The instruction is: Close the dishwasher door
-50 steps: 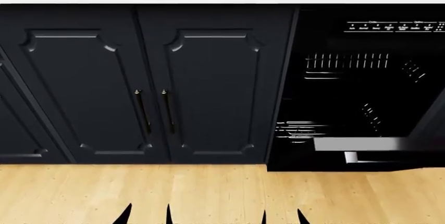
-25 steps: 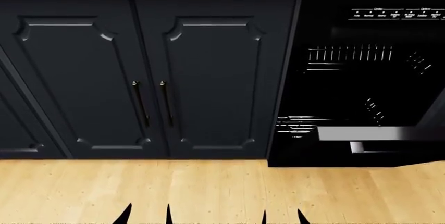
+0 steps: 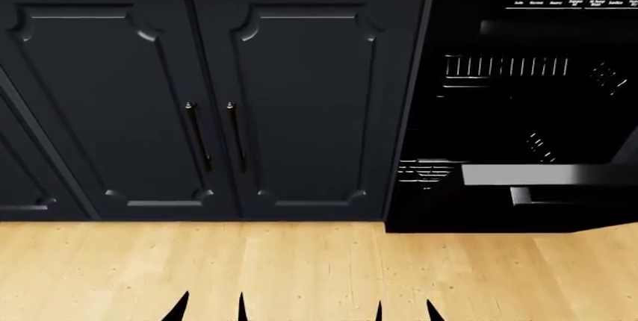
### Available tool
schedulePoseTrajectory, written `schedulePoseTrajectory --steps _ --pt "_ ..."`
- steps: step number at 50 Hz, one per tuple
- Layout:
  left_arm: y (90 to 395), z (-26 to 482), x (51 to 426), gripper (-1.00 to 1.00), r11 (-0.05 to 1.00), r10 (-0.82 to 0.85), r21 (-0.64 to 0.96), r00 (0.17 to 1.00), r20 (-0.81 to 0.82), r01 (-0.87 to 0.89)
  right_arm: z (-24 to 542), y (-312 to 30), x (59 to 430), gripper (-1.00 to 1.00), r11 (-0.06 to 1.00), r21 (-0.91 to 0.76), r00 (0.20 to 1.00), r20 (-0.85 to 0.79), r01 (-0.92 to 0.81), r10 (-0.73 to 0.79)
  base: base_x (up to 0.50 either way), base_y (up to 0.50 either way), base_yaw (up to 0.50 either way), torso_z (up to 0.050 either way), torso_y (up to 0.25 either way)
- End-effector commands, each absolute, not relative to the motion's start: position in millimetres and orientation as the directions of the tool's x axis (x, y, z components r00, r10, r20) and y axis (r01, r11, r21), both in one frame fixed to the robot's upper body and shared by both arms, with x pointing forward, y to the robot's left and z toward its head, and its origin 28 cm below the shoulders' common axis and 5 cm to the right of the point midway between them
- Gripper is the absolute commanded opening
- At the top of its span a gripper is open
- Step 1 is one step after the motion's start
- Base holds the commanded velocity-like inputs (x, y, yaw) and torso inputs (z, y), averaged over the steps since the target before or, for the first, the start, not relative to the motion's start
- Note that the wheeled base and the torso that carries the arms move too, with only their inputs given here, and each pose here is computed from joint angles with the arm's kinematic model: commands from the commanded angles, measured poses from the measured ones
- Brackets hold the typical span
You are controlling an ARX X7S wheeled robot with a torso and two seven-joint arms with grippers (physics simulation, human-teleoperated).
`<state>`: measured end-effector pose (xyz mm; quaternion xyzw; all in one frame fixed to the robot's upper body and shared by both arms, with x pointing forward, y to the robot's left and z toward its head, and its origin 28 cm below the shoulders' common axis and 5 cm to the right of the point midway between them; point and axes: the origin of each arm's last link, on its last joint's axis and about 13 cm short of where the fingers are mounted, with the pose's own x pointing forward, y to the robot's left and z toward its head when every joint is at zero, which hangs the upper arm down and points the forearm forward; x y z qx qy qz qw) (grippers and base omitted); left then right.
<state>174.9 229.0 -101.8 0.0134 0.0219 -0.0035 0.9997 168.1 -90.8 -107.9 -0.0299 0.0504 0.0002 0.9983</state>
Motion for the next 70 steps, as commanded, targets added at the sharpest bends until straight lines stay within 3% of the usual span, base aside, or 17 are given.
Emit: schedulePoseTrajectory --steps 1,70 --pt "229.0 -101.8 174.9 1.00 1.000 -0.006 0.026 0.999 -0.044 0.007 -108.0 -90.7 167.9 1.00 0.998 -0.059 0.995 -0.101 -0.003 -0.003 0.00 0.00 0.00 -0.050 0.000" --pt "229.0 -101.8 174.9 1.00 1.000 -0.006 0.027 0.999 -0.044 0.007 -108.1 -91.0 168.6 1.00 0.998 -0.056 0.994 -0.108 0.000 -0.006 0.00 0.00 0.00 -0.050 0.000"
